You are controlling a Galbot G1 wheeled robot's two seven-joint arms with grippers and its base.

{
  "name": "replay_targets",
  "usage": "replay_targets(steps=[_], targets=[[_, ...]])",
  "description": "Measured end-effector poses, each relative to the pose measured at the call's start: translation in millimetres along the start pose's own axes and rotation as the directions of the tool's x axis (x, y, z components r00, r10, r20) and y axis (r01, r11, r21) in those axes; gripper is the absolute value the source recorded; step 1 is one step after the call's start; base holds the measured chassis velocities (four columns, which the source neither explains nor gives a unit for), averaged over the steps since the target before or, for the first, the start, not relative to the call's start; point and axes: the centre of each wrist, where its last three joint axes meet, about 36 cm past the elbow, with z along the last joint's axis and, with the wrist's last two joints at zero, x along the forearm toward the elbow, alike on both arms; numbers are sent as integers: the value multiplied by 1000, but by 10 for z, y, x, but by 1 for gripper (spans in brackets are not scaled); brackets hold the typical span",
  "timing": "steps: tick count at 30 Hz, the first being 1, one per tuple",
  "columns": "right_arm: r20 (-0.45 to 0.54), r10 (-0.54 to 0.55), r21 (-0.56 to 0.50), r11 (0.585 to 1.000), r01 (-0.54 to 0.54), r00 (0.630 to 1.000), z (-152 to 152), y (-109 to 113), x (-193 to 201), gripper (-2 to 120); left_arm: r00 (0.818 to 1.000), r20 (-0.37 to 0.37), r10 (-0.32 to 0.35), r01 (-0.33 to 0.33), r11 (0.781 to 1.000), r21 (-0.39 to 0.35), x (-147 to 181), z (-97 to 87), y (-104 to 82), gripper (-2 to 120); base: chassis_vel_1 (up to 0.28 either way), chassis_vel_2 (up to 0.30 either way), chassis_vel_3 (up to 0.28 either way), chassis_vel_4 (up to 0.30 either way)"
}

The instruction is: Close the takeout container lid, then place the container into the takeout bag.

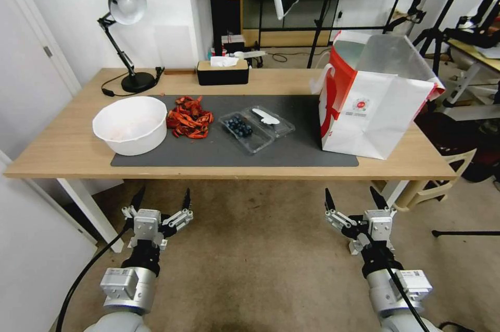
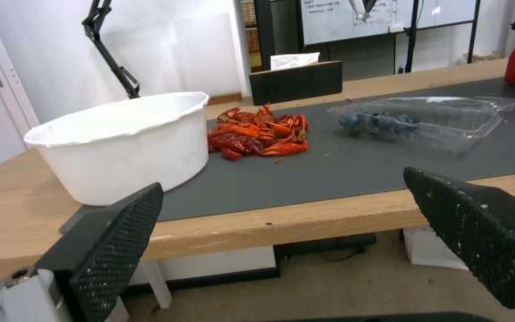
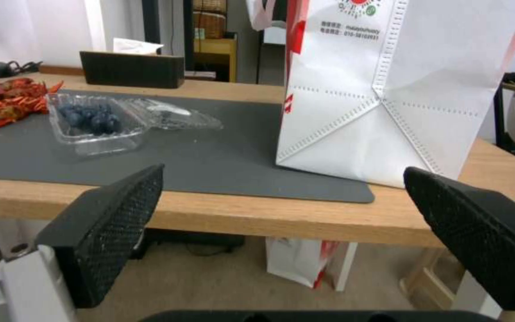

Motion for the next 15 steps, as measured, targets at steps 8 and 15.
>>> replay_targets(steps=[8, 15], targets=[[0, 0, 0, 1000, 0, 1000, 0, 0, 0, 100, 1000, 0, 0, 0, 1000, 0, 0, 0, 0, 100, 0, 0, 0, 0], [0, 0, 0, 1000, 0, 1000, 0, 0, 0, 100, 1000, 0, 0, 0, 1000, 0, 0, 0, 0, 100, 0, 0, 0, 0]])
